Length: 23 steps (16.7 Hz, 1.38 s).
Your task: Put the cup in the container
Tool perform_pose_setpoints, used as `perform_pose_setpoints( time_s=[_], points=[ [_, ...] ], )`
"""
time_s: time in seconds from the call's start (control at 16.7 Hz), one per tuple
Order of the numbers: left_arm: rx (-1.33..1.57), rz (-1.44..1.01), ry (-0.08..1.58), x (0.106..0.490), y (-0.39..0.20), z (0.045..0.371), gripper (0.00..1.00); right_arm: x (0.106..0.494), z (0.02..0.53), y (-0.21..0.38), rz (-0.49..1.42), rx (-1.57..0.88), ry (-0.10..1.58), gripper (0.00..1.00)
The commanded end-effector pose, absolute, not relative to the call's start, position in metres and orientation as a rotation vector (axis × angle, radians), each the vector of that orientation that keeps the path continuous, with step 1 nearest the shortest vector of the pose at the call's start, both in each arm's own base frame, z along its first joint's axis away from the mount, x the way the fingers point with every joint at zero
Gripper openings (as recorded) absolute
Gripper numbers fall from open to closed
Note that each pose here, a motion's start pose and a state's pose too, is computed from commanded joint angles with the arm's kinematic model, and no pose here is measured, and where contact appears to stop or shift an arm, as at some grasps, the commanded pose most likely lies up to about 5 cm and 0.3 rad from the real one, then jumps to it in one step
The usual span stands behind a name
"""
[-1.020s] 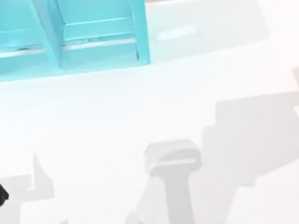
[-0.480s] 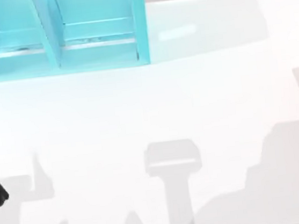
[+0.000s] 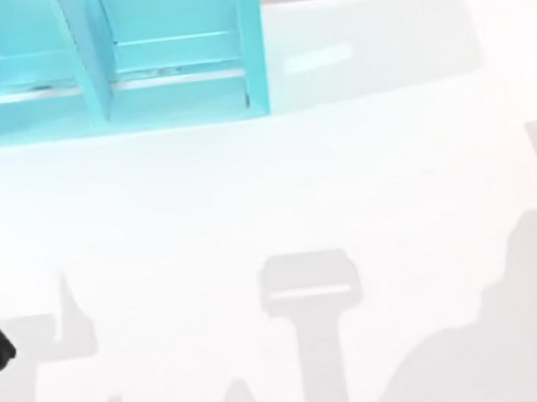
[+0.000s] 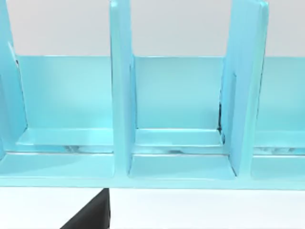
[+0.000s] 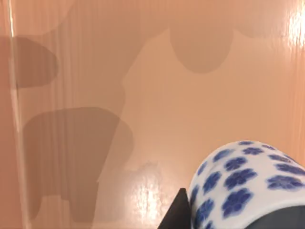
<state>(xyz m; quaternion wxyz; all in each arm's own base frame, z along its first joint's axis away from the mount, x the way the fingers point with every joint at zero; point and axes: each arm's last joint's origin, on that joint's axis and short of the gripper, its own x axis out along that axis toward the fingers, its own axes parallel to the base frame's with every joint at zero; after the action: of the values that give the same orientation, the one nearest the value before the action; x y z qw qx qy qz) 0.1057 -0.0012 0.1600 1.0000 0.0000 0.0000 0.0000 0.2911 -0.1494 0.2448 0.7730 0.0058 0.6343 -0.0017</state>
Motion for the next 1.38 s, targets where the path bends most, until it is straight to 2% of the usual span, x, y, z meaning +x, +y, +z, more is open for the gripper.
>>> perform_pose_setpoints(
  time_s=[0.3,0.54,1.32,1.38],
  points=[
    [0.000,0.000,0.000,0.106,-0.001,0.160,1.00,0.293,0.215,-0.149,-0.003,0.014,1.375,0.00],
    [0.000,0.000,0.000,0.106,-0.001,0.160,1.00,0.293,0.214,-0.149,-0.003,0.014,1.375,0.00],
    [0.000,0.000,0.000,0.106,-0.001,0.160,1.00,0.293,0.214,-0.149,-0.003,0.014,1.375,0.98],
    [0.000,0.000,0.000,0.106,-0.001,0.160,1.00,0.293,0.214,-0.149,-0.003,0.014,1.375,1.00]
  ],
)
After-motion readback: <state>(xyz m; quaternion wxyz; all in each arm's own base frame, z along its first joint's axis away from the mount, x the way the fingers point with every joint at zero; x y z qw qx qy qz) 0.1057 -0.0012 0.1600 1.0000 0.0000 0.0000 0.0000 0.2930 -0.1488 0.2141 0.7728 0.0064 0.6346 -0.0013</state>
